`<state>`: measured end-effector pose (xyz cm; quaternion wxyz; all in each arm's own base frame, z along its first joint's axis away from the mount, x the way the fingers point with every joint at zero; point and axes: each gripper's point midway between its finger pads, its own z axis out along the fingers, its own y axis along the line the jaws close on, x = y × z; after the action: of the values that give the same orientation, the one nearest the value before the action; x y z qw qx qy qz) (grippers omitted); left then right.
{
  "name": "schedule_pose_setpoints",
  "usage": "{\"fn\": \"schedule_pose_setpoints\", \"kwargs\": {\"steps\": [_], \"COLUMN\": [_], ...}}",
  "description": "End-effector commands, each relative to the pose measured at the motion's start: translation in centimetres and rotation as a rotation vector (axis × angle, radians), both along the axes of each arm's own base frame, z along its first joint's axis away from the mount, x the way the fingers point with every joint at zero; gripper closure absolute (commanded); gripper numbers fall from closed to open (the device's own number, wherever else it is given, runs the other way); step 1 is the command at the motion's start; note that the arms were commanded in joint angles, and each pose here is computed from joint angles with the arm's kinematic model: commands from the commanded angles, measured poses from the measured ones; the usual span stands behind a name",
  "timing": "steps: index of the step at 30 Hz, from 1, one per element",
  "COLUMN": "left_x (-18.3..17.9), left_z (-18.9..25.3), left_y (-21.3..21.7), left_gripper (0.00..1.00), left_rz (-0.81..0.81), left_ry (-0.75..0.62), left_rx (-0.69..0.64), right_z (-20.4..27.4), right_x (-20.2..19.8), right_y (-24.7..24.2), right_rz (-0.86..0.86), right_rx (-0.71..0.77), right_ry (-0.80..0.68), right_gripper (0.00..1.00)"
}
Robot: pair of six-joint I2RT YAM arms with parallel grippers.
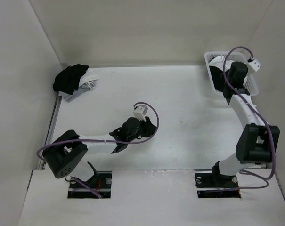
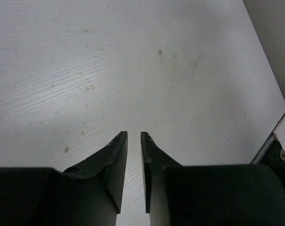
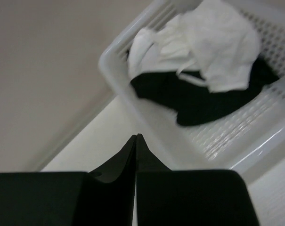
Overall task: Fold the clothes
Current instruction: Grab the tank top from the pile
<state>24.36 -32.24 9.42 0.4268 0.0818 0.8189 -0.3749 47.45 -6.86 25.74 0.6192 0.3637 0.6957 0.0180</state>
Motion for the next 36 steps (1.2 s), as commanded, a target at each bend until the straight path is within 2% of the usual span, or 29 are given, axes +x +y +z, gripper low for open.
{"fn": "schedule_pose_setpoints", "kwargs": {"steps": [1, 3, 6, 8, 10, 14, 24, 28, 32, 36], "left_x": [1.2, 1.8, 2.6, 3.0, 3.2, 3.5, 3.9, 4.2, 4.4, 4.4], "left_z": [3.4, 3.2, 2.9, 2.7, 2.6, 2.4, 1.6, 1.3, 1.2, 1.2], "left_y": [0.5, 1.1, 2.1, 2.7, 2.9, 3.1, 3.2, 3.3, 3.4, 3.3], "left_gripper": [0.81, 0.75, 0.69, 0.66, 0.65, 0.64, 0.63, 0.63, 0.63, 0.63], "left_rz": [0.016, 0.04, 0.069, 0.083, 0.088, 0.089, 0.089, 0.094, 0.099, 0.092], "left_ry": [-0.094, -0.09, -0.079, -0.075, -0.072, -0.062, -0.032, -0.021, -0.017, -0.013], "left_rx": [-0.096, -0.101, -0.113, -0.121, -0.13, -0.141, -0.149, -0.147, -0.151, -0.159], "right_z": [-0.9, -2.2, -5.7, -7.0, -8.0, -8.9, -10.9, -12.2, -11.8, -8.5], "right_x": [1.2, 2.6, 5.0, 6.4, 8.3, 10.8, 14.6, 15.3, 14.9, 13.7], "right_y": [-5.7, -8.6, -11.9, -12.3, -12.8, -13.1, -14.6, -15.0, -15.4, -15.5], "right_rz": [-0.123, -0.167, -0.2, -0.171, -0.122, -0.067, -0.071, -0.082, -0.117, -0.153], "right_rx": [-0.025, -0.027, -0.026, -0.016, -0.004, 0.013, 0.029, 0.038, 0.047, 0.019], "right_ry": [0.088, 0.121, 0.193, 0.205, 0.179, 0.158, 0.187, 0.209, 0.171, 0.055], "right_gripper": [0.94, 0.82, 0.58, 0.49, 0.45, 0.47, 0.48, 0.55, 0.73, 0.75]}}
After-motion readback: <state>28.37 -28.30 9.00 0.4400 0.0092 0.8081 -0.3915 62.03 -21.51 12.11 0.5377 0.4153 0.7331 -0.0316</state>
